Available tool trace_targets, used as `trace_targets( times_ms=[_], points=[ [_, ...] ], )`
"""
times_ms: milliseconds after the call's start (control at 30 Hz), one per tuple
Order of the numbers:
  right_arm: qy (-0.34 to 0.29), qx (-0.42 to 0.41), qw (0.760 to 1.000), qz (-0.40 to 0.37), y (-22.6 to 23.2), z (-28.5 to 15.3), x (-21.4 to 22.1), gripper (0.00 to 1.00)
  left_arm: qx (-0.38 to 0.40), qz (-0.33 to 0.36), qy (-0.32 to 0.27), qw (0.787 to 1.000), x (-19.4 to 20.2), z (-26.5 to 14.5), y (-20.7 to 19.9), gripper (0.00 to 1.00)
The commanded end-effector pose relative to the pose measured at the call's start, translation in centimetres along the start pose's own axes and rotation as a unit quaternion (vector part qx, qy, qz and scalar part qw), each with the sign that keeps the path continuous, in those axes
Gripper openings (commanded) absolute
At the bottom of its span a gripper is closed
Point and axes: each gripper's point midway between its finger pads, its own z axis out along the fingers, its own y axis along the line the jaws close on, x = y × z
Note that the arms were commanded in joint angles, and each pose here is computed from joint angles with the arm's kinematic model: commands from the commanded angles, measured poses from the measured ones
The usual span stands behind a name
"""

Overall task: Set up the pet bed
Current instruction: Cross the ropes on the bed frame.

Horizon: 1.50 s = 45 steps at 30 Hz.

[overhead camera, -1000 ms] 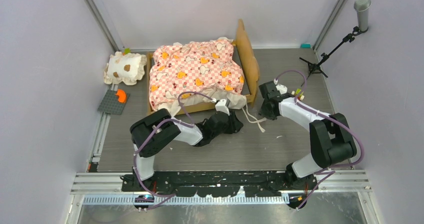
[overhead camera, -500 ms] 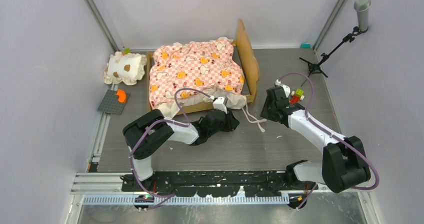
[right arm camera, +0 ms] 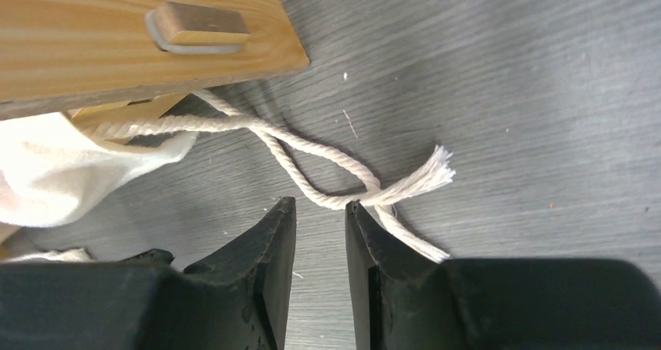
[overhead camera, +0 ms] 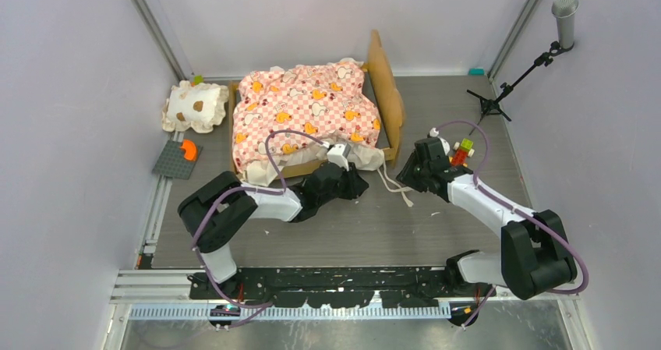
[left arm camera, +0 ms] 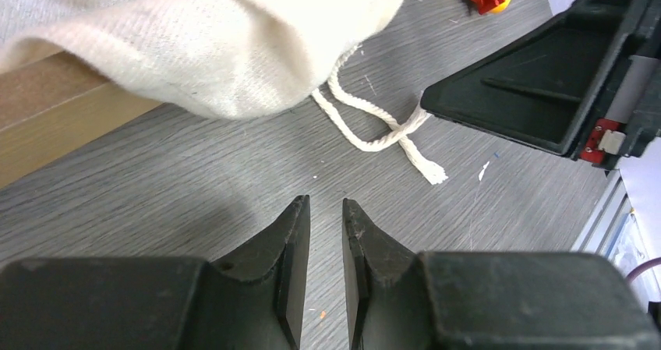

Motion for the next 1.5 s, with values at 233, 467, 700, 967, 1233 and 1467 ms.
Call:
trace_targets(
  times_ms=[233, 467, 700, 967, 1233, 1467],
  points=[
    [-0.031, 0.025, 0.971, 0.234, 1.4, -2.2, -1.9, 0.44, -0.011, 0.05, -0.021, 0.998, -3.1, -2.5, -0.5, 0.24],
    [-0.037, -0.016, 0.955, 0.294, 3.1, -0.8, -2.5, 0.4, -0.011, 0.052, -0.04, 0.998, -4.4, -3.9, -0.4, 0.24],
    [-0.023, 0.001, 0.958, 0.285, 2.5, 1.5, -1.6, 0.38, 0.026, 0.077, -0.032, 0.996, -5.0, -4.0, -1.8, 0.24],
    [-0.028, -0.01, 0.986, 0.166, 2.4, 0.9, -1.8, 0.34, 0.037, 0.077, -0.015, 0.996, -4.2, -3.5, -1.7, 0.24],
    [-0.033, -0.032, 0.999, -0.007, 2.1, 0.6, -1.9, 0.34, 0.043, 0.064, -0.003, 0.997, -3.7, -3.3, -1.3, 0.24],
    [-0.047, -0.145, 0.983, -0.105, 6.1, 0.8, -1.3, 0.35, 0.041, 0.048, 0.001, 0.998, -3.7, -3.3, -0.3, 0.24]
  ],
)
